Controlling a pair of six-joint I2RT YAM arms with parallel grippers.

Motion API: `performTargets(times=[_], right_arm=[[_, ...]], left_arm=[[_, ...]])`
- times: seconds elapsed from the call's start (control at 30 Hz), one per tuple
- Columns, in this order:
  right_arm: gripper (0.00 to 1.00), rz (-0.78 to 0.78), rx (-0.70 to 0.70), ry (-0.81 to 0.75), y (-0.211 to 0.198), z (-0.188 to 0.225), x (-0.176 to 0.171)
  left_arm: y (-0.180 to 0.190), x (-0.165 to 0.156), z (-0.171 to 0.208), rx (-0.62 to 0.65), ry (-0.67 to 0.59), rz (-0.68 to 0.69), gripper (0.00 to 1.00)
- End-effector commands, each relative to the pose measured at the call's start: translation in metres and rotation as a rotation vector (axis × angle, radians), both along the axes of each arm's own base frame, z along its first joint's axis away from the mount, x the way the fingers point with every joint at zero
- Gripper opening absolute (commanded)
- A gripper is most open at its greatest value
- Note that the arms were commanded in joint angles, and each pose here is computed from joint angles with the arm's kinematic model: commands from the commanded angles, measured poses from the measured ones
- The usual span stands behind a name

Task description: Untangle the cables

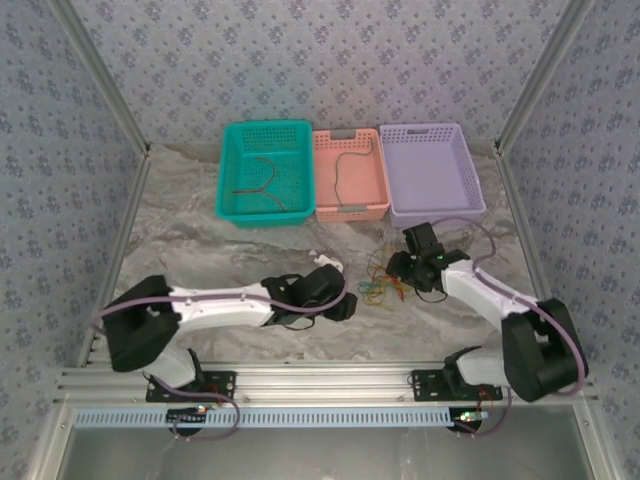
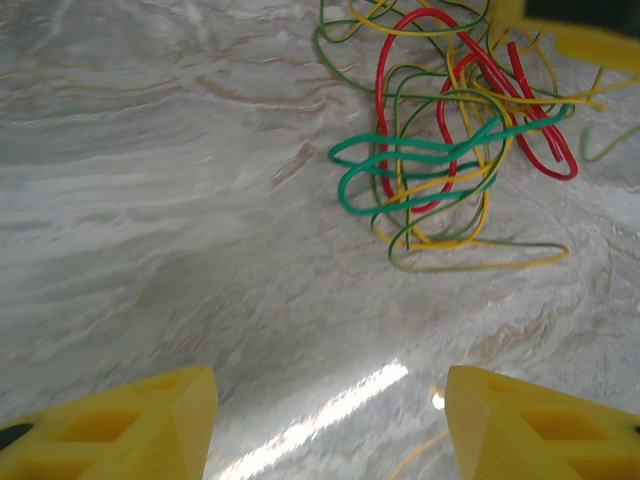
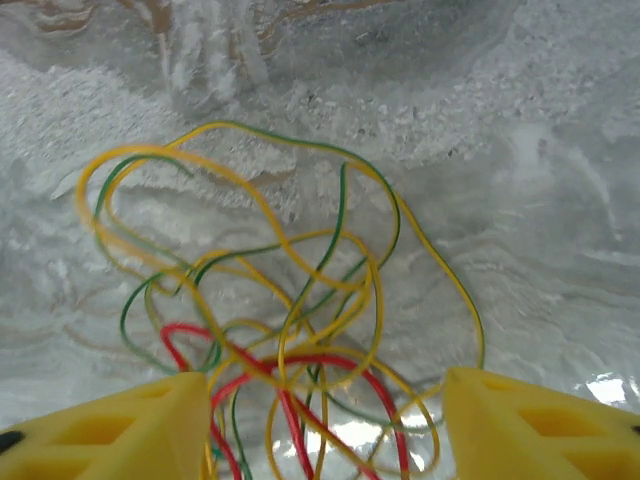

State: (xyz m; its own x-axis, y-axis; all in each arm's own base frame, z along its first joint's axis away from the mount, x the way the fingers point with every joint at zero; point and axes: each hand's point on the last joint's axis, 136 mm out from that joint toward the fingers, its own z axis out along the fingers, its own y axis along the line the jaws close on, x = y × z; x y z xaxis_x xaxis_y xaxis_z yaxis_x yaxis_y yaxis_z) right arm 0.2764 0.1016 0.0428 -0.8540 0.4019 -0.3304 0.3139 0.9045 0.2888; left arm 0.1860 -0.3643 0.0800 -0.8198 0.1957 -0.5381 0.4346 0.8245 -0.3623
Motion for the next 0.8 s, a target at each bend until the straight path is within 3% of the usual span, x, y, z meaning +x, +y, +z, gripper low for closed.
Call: performTargets(times=[0.0, 0.1, 0.17, 0.27, 0.43, 0.53, 0.57, 0.63, 0.67, 0.77], right_arm=[[0.53, -0.011, 0.029, -0.015, 0.004, -0.007, 0.012], [0.38, -0.007, 0.03, -0.002, 0.005, -0.015, 0.013], [0.2, -0.008, 0.028, -0.01, 0.004, -0.015, 0.013], [0.02, -0.004, 0.027, -0.02, 0.004, -0.013, 0.011], [0.0, 0.006, 0.029, -0.039, 0.003, -0.005, 0.007], [0.0, 0.008, 0.043, -0.061, 0.003, 0.003, 0.004], [0.0, 0.013, 0.051, -0.07, 0.005, 0.007, 0.004], [0.0, 0.013, 0.059, -0.087, 0.004, 0.016, 0.002], [0.0, 0.011, 0.06, -0.099, 0.003, 0.022, 0.002], [0.0, 0.0, 0.045, -0.14, -0.005, 0.044, 0.002]], left_arm=[[-0.031, 0.018, 0.012, -0.07, -0.014, -0.028, 0.62], [-0.044, 0.029, 0.001, -0.074, 0.01, -0.029, 0.63], [-0.051, 0.035, -0.004, -0.081, 0.024, -0.031, 0.63], [-0.062, 0.039, -0.015, -0.076, 0.048, -0.043, 0.63], [-0.081, 0.042, -0.033, -0.088, 0.085, -0.057, 0.61], [-0.09, 0.042, -0.039, -0.105, 0.098, -0.063, 0.47], [-0.089, 0.045, -0.042, -0.098, 0.097, -0.051, 0.36], [-0.082, 0.051, -0.046, -0.063, 0.076, -0.012, 0.06], [-0.074, 0.055, -0.046, -0.046, 0.054, 0.021, 0.0], [-0.035, 0.068, -0.037, 0.0, -0.018, 0.138, 0.0]])
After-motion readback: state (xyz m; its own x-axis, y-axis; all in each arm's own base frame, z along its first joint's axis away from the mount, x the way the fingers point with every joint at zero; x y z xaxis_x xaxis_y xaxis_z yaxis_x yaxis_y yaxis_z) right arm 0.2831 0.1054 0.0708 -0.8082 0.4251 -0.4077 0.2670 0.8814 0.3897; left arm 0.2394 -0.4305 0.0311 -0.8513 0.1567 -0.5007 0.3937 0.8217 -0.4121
